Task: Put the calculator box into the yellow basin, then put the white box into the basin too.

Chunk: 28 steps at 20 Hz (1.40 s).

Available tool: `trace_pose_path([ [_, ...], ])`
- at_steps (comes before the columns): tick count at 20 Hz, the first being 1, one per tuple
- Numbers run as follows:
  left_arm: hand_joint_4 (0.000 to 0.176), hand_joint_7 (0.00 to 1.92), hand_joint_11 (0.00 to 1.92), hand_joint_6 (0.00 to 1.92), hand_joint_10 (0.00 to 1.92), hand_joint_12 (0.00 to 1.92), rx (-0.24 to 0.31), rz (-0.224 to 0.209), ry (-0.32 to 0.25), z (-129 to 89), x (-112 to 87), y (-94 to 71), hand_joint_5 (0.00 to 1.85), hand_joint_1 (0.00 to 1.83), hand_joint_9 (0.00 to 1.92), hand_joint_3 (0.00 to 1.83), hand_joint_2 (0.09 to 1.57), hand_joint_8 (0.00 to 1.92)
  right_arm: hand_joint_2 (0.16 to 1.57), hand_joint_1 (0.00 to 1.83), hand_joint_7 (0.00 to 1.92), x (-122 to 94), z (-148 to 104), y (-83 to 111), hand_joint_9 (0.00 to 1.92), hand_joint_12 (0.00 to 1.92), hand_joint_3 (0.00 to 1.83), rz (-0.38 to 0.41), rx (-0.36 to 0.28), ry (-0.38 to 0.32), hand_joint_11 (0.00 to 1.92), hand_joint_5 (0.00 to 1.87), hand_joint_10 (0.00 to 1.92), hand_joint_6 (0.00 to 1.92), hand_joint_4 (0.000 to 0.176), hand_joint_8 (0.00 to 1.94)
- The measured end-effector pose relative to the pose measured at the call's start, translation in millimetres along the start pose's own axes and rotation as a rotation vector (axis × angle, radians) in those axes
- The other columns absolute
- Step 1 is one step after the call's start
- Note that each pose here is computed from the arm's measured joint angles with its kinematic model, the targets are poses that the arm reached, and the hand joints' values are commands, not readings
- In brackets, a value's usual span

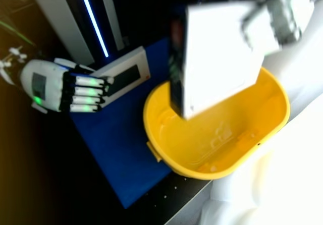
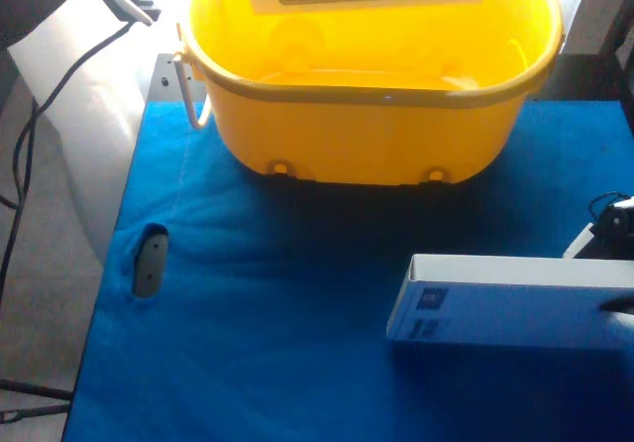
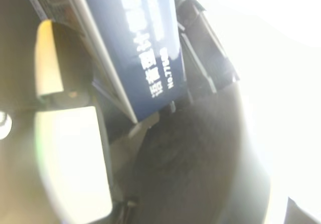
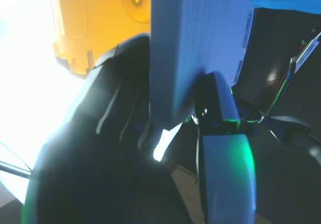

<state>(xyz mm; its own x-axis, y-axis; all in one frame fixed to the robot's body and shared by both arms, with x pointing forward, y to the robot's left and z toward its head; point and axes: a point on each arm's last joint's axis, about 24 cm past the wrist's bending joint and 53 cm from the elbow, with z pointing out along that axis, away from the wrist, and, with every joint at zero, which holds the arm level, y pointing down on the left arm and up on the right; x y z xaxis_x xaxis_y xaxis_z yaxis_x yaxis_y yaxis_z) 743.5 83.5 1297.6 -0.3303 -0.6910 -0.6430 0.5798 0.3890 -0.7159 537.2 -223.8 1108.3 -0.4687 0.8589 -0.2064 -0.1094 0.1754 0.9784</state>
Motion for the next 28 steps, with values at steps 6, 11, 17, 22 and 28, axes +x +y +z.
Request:
trace_pose_path([
  [6,0.000,0.78,0.40,1.38,1.21,1.57,-0.059,0.023,0.038,3.9,13.3,14.1,0.67,1.19,0.59,0.01,1.24,1.35,1.16,1.36,0.85,0.8,0.9,1.1,0.82,1.55,0.00,0.001,-0.004,0.002,0.74,0.90,1.37,1.11,0.000,1.17],
  [11,0.044,0.32,0.00,0.26,0.70,1.34,-0.067,0.006,0.027,3.7,10.0,16.4,0.41,0.97,0.06,0.00,1.03,0.28,1.16,1.36,0.85,2.7,2.8,3.8,0.82,1.56,0.00,0.003,-0.014,0.008,0.75,0.89,1.38,1.09,0.000,1.18],
  [17,0.124,0.11,0.00,0.00,0.10,0.84,-0.083,-0.019,0.016,-1.4,9.8,25.3,0.23,0.83,0.01,0.00,0.95,0.00,1.15,1.36,0.88,10.5,12.0,22.3,0.86,1.52,0.00,0.002,-0.076,0.041,0.74,0.89,1.31,1.14,0.000,1.10],
  [22,0.109,0.12,0.00,0.00,0.00,0.32,-0.117,-0.046,-0.033,-15.9,-8.9,41.6,0.24,0.74,0.01,0.01,0.97,0.01,1.14,1.37,0.90,4.8,19.4,62.0,0.85,1.39,0.00,-0.004,-0.213,0.028,0.71,0.93,1.25,1.12,0.000,1.07],
  [28,0.116,0.18,0.00,0.01,0.02,0.71,-0.115,-0.033,-0.091,-26.6,-32.8,41.6,0.31,0.60,0.10,0.00,1.06,0.01,1.13,1.49,0.88,2.9,29.6,113.2,0.88,1.55,0.00,0.004,-0.393,0.020,0.70,0.92,1.19,1.10,0.000,1.06],
])
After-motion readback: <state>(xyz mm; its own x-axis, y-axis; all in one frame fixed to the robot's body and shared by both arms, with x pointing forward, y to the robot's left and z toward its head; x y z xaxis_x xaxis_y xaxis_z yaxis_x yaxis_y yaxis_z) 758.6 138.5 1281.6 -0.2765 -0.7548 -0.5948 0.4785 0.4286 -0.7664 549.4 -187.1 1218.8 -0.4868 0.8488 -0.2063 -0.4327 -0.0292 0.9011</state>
